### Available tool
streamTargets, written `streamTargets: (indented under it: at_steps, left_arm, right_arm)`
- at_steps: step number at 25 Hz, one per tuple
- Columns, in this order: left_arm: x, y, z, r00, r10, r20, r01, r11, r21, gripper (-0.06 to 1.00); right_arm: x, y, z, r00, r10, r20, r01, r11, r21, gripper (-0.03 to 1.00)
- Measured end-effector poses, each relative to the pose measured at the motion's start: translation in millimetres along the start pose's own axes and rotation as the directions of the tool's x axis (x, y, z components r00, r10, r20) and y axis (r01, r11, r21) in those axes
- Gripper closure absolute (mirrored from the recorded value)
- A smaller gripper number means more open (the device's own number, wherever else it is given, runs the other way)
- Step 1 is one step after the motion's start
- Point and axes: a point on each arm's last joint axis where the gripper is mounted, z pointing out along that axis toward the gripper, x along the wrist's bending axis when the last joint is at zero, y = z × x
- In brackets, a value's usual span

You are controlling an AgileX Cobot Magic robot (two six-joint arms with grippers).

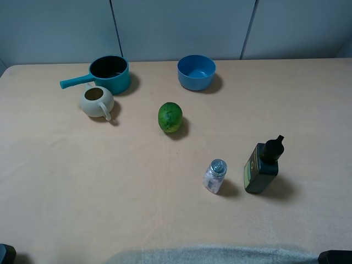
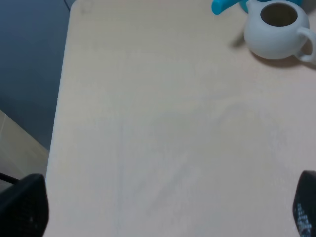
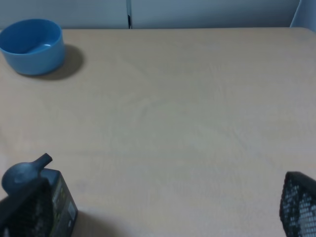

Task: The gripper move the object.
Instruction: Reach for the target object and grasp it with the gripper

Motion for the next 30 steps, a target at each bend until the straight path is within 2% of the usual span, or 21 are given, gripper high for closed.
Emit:
streamTargets:
  at_steps: [30]
  left_arm:
    - [0.0,0.0,0.0,1.0,0.0,0.0,0.0,1.0,0.0,-0.05]
  right_arm:
    - [0.0,0.0,0.0,1.0,0.0,0.0,0.0,1.0,0.0,0.28]
